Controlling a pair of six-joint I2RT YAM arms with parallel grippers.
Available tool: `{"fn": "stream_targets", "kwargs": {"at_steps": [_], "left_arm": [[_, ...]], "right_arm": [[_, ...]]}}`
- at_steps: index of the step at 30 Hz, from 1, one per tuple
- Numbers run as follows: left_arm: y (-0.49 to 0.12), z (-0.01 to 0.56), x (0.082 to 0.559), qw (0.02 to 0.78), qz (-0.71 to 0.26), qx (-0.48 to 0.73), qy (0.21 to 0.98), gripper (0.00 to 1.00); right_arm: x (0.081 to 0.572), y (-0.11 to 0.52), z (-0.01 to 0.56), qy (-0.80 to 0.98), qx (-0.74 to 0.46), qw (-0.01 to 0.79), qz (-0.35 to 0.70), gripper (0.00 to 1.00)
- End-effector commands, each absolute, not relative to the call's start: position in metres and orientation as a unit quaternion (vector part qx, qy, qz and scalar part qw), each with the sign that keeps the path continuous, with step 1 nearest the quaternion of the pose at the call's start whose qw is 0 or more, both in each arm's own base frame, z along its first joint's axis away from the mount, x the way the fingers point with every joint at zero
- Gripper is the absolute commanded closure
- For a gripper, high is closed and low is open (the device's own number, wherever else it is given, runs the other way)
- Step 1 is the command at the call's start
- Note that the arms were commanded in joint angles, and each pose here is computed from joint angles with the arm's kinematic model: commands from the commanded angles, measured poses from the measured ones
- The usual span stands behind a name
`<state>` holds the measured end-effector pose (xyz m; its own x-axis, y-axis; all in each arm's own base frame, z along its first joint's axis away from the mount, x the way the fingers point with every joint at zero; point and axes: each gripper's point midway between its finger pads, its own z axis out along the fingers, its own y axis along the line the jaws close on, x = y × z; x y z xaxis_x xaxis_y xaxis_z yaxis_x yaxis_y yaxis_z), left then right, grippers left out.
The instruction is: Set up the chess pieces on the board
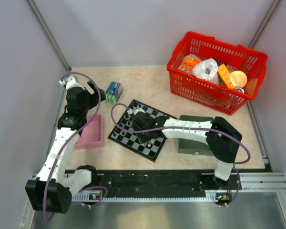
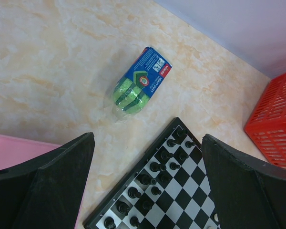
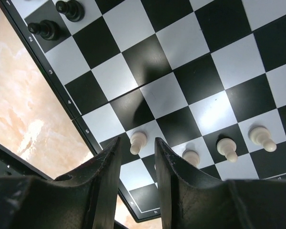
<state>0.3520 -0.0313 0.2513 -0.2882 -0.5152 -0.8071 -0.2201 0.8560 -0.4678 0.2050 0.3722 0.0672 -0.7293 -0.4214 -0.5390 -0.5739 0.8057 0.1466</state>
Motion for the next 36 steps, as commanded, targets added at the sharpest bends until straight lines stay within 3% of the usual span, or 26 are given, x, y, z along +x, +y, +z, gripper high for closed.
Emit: {"fn": "stream_targets", "kwargs": {"at_steps": [1,11,27,36], "left_arm": [[-0.027,0.264,0.353,0.573,-0.134,-0.232,0.775,0.01],[-0.026,0.264,0.353,0.573,-0.133,-0.232,0.775,0.01],[-0.027,0.266,0.353,0.574,-0.138,-0.232,0.773,0.01],[-0.028,0.268,0.354,0.575,-0.141,-0.231,0.772,0.01]], "right_arm": [[0.203,0.396,0.079,0.907,-0.284,0.252,0.184,0.66],[0.199,0.394,0.06,0.914,-0.288,0.228,0.171,0.68],[0.199,0.389,0.066,0.911,-0.295,0.234,0.165,0.86],[0.194,0.391,0.069,0.909,-0.302,0.233,0.171,0.89]]}}
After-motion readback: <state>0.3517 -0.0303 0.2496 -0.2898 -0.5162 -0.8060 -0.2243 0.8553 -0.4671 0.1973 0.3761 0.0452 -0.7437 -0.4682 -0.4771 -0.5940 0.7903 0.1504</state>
